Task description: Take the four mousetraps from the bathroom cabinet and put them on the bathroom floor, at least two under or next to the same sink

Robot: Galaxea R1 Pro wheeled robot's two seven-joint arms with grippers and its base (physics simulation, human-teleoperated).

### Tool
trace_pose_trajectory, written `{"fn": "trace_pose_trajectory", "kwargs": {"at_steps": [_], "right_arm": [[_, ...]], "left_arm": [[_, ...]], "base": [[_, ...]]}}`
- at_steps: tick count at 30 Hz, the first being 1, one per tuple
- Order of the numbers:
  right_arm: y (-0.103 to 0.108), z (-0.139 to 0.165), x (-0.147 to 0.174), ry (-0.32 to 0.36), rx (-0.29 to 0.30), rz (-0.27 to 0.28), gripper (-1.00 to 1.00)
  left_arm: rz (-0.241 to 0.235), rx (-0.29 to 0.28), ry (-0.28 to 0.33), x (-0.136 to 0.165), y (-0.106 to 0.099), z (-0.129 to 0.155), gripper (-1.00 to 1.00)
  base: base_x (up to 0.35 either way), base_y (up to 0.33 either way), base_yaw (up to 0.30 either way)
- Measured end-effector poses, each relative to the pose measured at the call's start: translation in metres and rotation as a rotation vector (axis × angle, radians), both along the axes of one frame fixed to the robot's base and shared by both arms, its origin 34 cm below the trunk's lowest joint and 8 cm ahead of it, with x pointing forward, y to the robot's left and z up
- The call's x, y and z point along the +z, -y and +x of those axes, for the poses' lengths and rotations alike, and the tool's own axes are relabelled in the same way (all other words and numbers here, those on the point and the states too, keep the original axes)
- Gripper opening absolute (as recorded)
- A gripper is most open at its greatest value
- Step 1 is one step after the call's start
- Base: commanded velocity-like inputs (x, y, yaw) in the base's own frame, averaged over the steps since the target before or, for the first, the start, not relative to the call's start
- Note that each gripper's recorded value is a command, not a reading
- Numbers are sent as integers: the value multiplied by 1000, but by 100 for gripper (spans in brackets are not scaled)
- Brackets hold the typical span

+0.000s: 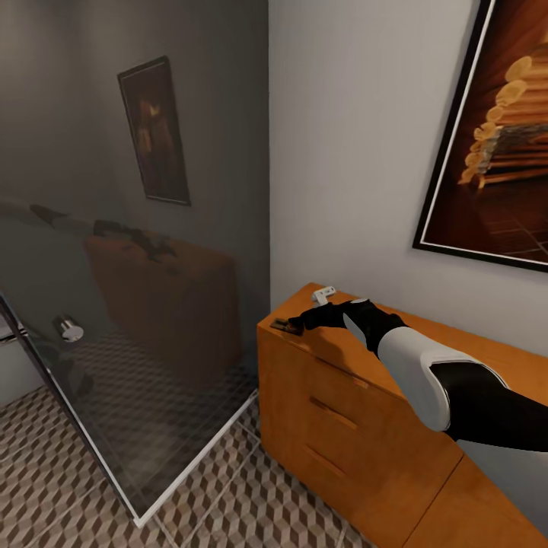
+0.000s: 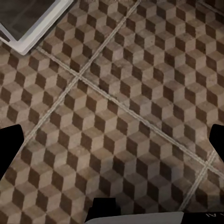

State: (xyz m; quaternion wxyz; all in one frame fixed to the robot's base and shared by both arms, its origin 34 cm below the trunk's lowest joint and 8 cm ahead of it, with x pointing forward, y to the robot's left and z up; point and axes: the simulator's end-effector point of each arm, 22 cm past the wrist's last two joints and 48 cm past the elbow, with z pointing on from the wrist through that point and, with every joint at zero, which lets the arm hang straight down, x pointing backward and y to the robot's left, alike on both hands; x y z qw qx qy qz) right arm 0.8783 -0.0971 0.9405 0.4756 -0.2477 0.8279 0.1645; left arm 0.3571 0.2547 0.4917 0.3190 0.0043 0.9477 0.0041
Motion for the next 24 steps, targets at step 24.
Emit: {"fn": "trace_pose_trajectory", "kwargs": {"at_steps": [24], "right_arm": [[-1,-3,-8,-18,2,-3,100]], "left_arm": [[0,0,0,0,0,0,100]], "base": [[2,3,0]]}}
